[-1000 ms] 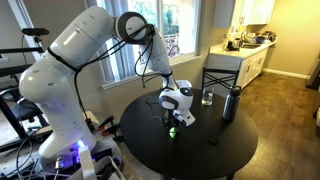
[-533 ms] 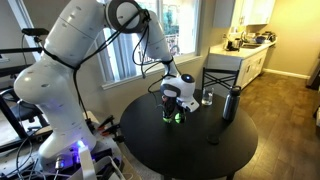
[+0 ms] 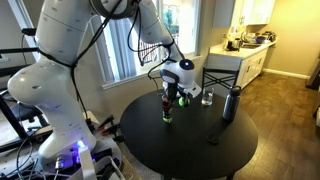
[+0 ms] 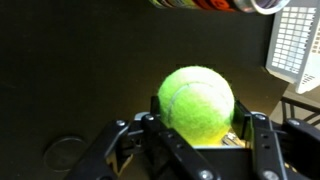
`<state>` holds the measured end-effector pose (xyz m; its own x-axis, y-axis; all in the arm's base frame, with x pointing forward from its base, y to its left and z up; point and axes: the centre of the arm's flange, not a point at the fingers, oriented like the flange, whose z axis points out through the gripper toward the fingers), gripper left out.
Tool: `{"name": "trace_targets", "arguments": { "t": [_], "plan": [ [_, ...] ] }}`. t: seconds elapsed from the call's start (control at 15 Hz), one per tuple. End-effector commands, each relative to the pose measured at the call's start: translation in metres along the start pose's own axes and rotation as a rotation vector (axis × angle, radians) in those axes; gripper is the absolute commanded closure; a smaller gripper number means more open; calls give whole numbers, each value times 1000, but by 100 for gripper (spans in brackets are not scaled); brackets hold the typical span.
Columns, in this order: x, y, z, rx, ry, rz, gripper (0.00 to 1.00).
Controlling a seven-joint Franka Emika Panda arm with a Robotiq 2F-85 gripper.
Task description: Put the tennis ball in the black container.
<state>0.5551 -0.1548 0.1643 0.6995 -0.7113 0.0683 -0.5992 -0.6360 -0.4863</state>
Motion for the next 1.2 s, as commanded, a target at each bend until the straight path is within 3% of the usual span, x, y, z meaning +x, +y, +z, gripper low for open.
{"name": "trace_targets", "arguments": {
  "t": [0.0,0.33,1.13],
  "plan": [
    [-30,-13,-27,95,21,-43,58],
    [-53,-29,-25,150,-16,-67,58],
    [-101,-54,-11,175,-75,-214,58]
  ]
}}
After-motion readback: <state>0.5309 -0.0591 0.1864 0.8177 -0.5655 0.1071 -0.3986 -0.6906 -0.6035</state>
